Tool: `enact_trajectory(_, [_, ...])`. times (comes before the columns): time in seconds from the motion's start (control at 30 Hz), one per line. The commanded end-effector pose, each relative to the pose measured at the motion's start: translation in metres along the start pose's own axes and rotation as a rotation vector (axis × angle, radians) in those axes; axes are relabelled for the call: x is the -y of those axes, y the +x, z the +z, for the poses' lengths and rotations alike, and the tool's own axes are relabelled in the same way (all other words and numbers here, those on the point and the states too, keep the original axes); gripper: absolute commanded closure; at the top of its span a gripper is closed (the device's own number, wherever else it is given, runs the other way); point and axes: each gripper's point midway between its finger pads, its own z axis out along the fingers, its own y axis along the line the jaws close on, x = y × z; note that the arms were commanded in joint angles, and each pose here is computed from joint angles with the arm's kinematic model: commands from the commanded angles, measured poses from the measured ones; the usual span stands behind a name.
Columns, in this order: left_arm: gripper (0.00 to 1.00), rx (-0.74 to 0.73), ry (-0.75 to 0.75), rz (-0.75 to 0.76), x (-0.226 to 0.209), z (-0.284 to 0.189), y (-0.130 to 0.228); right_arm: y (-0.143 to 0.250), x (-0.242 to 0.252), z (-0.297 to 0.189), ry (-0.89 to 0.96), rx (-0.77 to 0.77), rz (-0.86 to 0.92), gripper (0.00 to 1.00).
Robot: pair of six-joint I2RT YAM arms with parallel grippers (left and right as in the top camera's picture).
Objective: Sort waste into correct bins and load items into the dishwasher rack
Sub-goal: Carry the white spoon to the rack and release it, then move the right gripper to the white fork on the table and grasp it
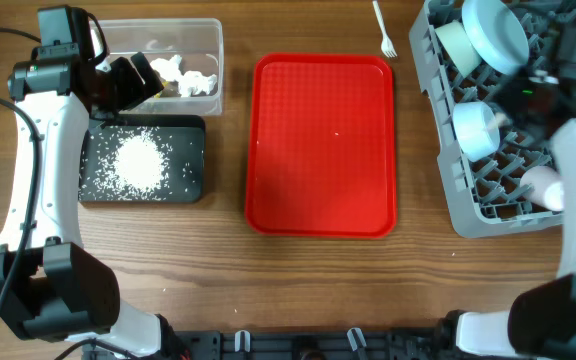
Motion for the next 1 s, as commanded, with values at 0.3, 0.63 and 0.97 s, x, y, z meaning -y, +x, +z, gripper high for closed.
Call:
enact_trajectory(0.3, [0.0, 0.005, 0.006, -0.011, 0.001, -0.002, -0.002, -0.018, 0.107, 0.052, 0.204, -0.071, 0.271, 0.86])
enact_trajectory(0.63, [0.0, 0.004, 0.007, -0.011, 0.001, -0.002, -0.002, -0.015, 0.095, 0.055, 0.135, -0.105, 0.172, 0.32])
enact_trajectory(0.97, [0.0, 0.004, 0.007, -0.011, 0.001, -0.002, -0.002, -0.026, -0.027, -0.019, -0.188, -0.023, -0.248, 0.32])
